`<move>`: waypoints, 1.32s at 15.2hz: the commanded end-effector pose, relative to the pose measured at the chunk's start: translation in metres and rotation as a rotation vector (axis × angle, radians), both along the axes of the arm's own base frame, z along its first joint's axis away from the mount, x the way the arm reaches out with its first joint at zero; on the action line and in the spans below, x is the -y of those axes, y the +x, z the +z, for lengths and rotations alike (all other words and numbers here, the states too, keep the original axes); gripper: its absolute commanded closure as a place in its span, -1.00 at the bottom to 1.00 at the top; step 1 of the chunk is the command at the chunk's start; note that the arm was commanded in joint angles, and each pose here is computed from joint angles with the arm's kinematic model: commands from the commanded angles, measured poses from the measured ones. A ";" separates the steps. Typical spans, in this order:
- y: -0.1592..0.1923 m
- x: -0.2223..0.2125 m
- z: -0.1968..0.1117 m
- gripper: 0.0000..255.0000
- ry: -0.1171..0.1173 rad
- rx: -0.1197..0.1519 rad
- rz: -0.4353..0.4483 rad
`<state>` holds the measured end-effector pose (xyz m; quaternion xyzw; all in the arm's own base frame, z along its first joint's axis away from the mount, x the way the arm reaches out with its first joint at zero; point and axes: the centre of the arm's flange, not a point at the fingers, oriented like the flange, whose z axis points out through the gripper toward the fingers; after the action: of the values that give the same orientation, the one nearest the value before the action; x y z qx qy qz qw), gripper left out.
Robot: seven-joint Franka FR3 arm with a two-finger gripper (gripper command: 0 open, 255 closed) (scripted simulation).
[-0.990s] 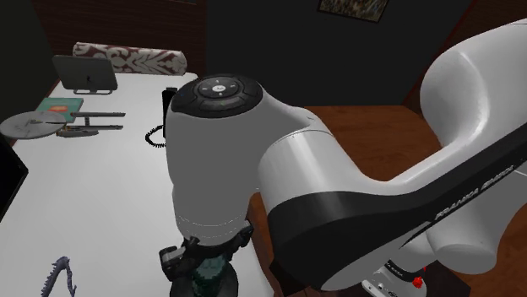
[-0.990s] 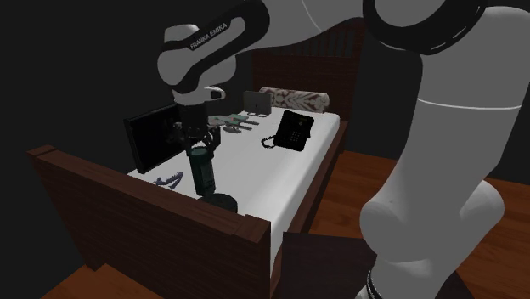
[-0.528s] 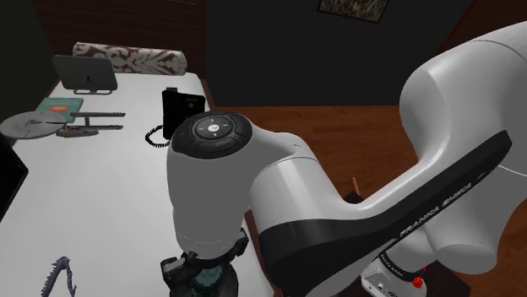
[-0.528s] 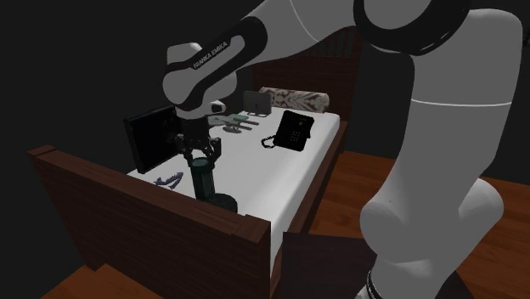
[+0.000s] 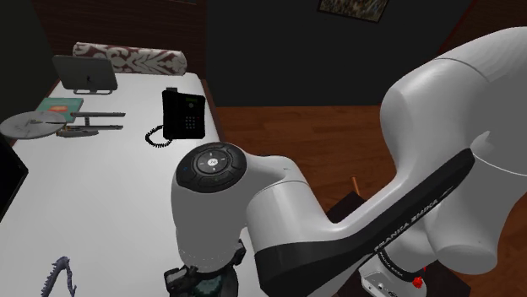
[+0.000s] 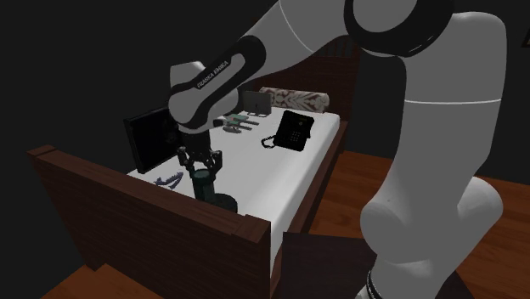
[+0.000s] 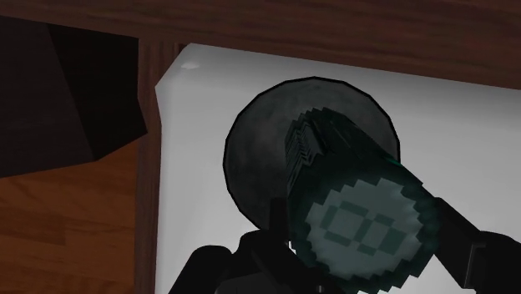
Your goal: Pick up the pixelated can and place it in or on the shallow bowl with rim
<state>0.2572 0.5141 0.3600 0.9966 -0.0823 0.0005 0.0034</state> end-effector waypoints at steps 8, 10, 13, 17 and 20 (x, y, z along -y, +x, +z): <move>0.001 0.001 -0.014 1.00 0.001 0.001 0.000; 0.001 0.001 -0.014 -1.00 0.001 0.001 0.000; 0.001 0.001 -0.014 -1.00 0.001 0.001 0.000; 0.001 0.001 0.013 -1.00 0.001 0.001 0.000; 0.001 0.001 0.036 -1.00 0.001 0.001 0.000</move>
<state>0.2588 0.5137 0.3908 0.9966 -0.0823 0.0012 0.0025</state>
